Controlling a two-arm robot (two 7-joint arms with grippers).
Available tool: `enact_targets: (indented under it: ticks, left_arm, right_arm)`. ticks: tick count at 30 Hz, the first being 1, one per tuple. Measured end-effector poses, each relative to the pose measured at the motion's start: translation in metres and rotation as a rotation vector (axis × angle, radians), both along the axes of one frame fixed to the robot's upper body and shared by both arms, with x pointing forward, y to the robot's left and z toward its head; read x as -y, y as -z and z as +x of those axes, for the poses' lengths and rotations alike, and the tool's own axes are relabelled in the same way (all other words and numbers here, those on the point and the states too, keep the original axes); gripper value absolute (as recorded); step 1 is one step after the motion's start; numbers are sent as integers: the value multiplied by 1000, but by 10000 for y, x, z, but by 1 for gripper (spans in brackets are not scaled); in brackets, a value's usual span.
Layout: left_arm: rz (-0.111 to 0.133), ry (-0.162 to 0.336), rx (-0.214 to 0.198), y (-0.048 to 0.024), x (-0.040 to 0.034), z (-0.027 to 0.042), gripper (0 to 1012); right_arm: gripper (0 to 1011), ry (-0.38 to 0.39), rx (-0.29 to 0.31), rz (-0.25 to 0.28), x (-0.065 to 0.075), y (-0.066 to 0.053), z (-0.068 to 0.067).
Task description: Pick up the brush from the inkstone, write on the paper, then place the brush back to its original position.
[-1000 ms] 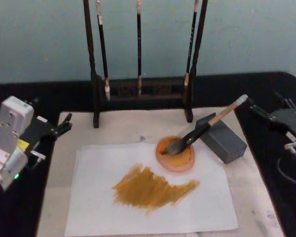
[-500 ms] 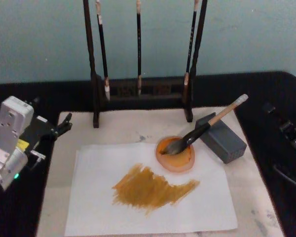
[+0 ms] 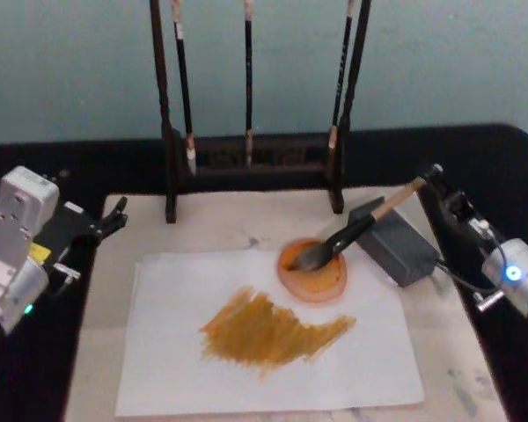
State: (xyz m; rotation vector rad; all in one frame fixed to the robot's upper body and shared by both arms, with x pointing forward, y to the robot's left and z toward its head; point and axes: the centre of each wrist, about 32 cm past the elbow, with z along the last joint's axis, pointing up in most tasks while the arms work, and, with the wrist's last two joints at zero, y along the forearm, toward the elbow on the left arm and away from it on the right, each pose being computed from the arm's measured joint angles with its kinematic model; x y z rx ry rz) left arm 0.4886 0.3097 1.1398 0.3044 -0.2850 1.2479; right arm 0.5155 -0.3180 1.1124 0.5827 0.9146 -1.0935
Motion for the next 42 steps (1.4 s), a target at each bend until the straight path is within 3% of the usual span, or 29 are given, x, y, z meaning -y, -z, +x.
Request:
enact_targets:
  ticks: [11, 22, 33, 36, 42]
  left_arm:
    - [0, 0, 0, 0, 0, 0, 1009]
    - [0, 0, 0, 0, 0, 0, 1010]
    - [0, 0, 0, 0, 0, 0, 1010]
    - [0, 0, 0, 0, 0, 0, 1010]
    - [0, 0, 0, 0, 0, 0, 1010]
  right_arm:
    - [1000, -15, 1, 6, -67, 51, 279]
    - [999, -11, 7, 2, -70, 49, 293]
    - [739, -13, 6, 4, -70, 49, 288]
    - [602, -13, 5, 4, -69, 49, 287]
    - [442, -13, 5, 5, -69, 49, 286]
